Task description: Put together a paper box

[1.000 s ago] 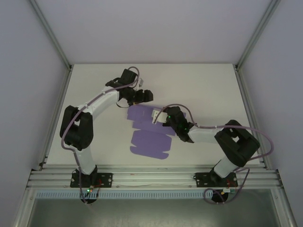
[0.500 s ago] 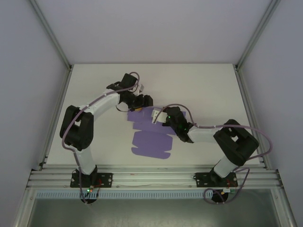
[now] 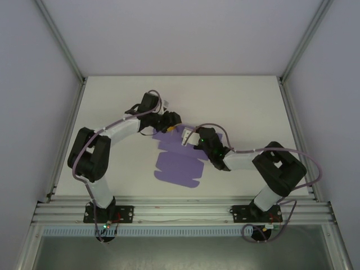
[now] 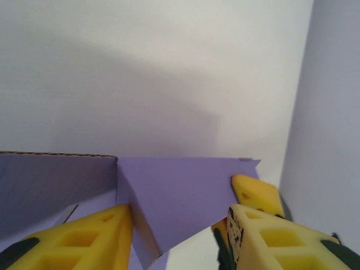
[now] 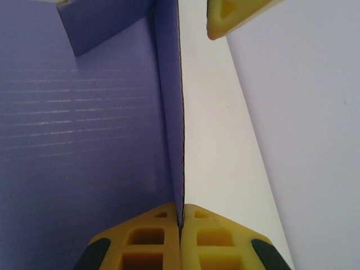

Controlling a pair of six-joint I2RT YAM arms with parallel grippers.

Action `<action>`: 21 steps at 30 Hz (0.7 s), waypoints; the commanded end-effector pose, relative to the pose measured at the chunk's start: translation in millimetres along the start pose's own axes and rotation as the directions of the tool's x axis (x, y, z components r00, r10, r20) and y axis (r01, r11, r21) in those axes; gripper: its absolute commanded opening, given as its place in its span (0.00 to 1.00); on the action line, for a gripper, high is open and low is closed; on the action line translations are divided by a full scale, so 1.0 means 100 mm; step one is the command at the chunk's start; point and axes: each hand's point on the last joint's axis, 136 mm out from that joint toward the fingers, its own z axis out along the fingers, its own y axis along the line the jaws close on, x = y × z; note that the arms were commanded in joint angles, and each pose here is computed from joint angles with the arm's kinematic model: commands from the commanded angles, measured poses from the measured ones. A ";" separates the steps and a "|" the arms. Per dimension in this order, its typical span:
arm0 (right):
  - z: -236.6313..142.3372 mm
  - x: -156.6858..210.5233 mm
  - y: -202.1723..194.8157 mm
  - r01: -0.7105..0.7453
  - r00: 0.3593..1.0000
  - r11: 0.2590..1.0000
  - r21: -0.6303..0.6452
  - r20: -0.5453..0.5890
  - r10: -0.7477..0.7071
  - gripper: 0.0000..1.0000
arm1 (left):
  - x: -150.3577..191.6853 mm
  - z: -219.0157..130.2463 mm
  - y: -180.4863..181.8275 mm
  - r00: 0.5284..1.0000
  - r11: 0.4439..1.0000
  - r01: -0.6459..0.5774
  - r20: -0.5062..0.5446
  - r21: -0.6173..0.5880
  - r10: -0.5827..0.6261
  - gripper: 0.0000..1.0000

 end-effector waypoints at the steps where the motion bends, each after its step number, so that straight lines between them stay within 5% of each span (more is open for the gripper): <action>1: 0.01 -0.15 -0.01 -0.040 0.997 0.999 0.019 0.062 0.039 0.00 | 0.09 -0.10 -0.52 1.000 0.983 -0.019 -0.019 0.183 0.023 0.47; 15: 0.00 -0.15 -0.03 -0.044 0.997 0.998 0.037 0.068 0.042 0.00 | 0.10 -0.17 -0.58 1.000 0.977 0.006 0.002 0.212 -0.007 0.20; 19: -0.02 -0.15 -0.05 -0.049 0.997 0.998 0.044 0.068 0.046 0.00 | 0.12 -0.17 -0.51 1.000 0.984 -0.006 0.000 0.180 0.006 0.23; 21: -0.03 -0.13 -0.06 -0.055 0.997 0.997 0.048 0.062 0.052 0.00 | 0.13 -0.19 -0.45 0.999 0.990 -0.032 0.006 0.135 0.032 0.33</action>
